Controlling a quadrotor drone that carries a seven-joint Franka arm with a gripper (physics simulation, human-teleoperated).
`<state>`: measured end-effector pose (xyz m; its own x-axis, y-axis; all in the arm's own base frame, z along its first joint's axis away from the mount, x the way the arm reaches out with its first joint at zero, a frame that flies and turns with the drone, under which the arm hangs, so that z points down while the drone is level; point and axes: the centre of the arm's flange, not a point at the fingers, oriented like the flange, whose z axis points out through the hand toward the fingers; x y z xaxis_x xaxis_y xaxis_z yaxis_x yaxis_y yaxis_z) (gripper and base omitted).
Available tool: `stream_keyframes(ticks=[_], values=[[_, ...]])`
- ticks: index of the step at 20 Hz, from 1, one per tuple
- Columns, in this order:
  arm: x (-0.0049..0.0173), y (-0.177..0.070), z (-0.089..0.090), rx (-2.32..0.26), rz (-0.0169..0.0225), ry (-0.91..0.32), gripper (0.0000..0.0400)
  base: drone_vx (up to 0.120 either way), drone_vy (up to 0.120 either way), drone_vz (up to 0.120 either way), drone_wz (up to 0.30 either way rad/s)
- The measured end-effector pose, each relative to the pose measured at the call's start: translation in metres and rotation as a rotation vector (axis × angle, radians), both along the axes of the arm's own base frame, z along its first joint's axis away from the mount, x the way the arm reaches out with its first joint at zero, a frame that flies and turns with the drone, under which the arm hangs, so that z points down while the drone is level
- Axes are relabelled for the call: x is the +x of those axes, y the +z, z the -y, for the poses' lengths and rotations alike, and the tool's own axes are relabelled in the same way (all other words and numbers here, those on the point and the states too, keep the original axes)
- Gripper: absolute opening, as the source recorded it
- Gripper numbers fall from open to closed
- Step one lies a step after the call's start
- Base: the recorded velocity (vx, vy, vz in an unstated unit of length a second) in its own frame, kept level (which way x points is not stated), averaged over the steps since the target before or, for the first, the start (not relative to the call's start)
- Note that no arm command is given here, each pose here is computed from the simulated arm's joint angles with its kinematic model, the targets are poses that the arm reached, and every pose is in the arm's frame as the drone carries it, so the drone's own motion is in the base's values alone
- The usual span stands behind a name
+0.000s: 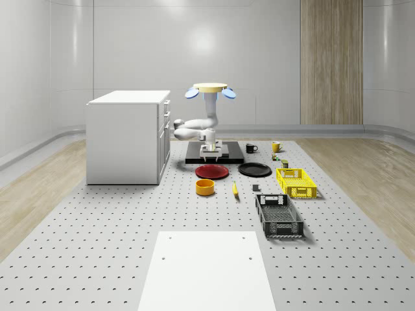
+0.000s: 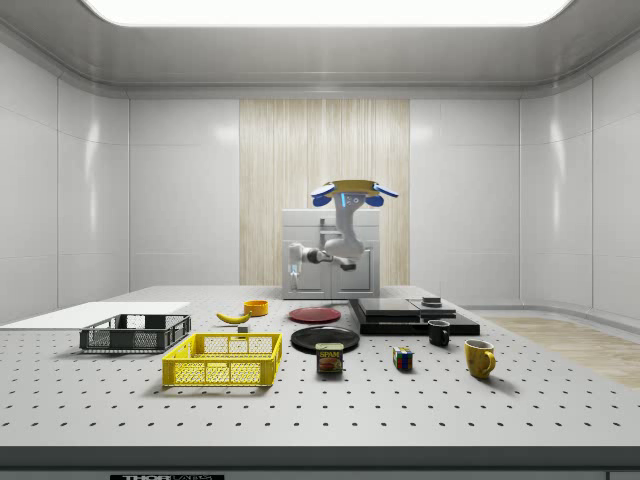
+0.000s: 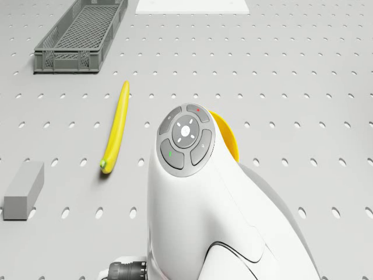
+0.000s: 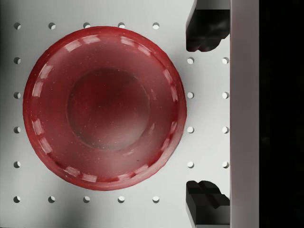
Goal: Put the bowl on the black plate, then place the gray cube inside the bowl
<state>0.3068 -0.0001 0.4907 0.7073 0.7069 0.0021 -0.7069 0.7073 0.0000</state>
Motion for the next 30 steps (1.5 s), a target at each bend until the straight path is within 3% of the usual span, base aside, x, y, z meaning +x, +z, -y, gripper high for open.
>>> stream_keyframes(ticks=[4, 26, 30], values=[[0.0, 0.0, 0.0, 0.0, 0.0, 0.0, 0.04, 0.12, 0.0, -0.12, 0.0], [0.0, 0.0, 0.0, 0.0, 0.0, 0.0, 0.04, 0.12, 0.016, 0.0, 0.0], [0.0, 0.0, 0.0, 0.0, 0.0, 0.0, 0.04, 0.12, 0.0, -0.08, 0.0]])
